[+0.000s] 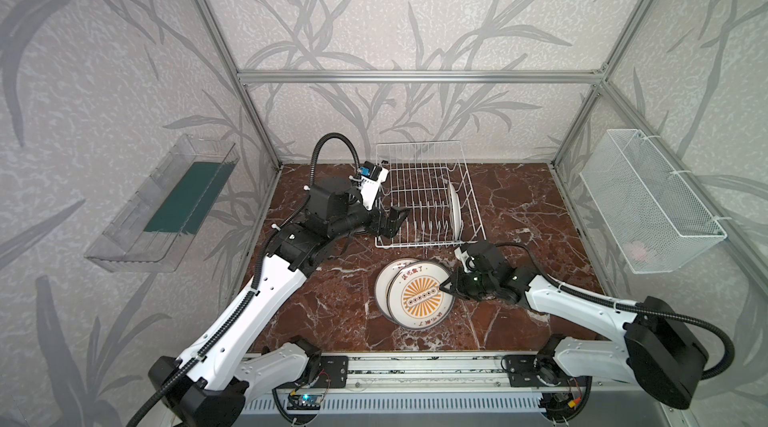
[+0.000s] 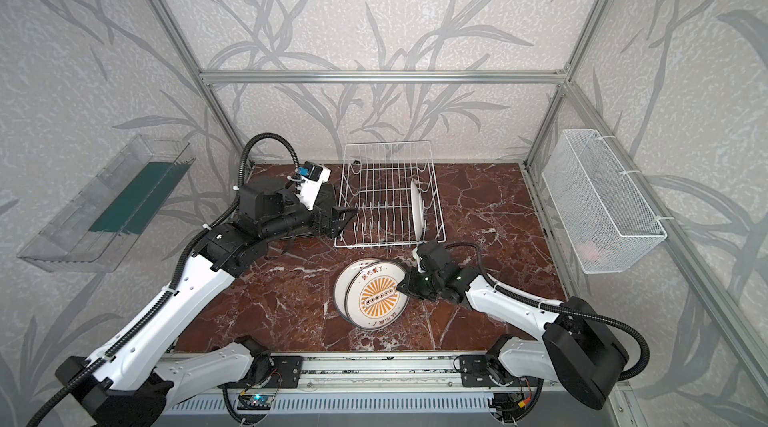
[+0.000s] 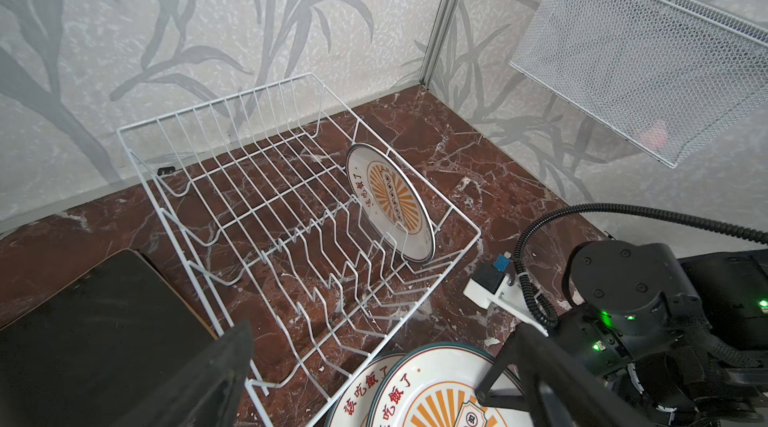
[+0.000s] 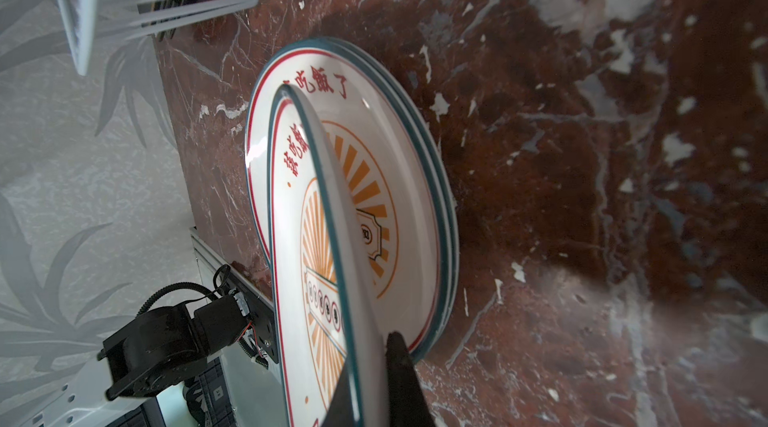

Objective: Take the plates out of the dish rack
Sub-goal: 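Lower the sunburst plate onto the plate stack with the right gripper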

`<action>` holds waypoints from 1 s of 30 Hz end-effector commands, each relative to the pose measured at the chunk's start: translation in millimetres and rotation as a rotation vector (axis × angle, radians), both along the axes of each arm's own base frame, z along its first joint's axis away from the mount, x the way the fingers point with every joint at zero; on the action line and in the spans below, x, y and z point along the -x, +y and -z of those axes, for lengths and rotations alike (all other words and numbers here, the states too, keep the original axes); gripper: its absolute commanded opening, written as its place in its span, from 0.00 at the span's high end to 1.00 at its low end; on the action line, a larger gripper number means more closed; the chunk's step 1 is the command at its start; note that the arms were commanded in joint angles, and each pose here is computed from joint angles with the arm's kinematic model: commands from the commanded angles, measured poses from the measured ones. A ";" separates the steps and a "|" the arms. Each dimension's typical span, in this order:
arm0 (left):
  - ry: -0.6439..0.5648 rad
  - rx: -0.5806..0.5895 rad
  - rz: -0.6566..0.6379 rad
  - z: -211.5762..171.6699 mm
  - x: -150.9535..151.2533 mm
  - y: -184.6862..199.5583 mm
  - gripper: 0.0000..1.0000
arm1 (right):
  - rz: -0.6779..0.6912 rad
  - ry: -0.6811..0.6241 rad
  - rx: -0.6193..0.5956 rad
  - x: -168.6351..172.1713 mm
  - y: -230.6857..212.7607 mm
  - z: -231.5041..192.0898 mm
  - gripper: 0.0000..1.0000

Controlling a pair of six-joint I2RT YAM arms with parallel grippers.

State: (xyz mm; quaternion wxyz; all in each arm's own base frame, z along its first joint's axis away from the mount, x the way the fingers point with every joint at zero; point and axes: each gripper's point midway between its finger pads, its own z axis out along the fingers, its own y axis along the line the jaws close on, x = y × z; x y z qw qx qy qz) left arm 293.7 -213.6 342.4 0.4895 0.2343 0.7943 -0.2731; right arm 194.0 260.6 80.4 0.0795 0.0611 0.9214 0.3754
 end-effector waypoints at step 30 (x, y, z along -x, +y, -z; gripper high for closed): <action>0.064 0.157 0.038 -14.9 -11.4 -23.2 0.01 | -0.044 0.109 0.122 -1.5 10.4 0.8 0.44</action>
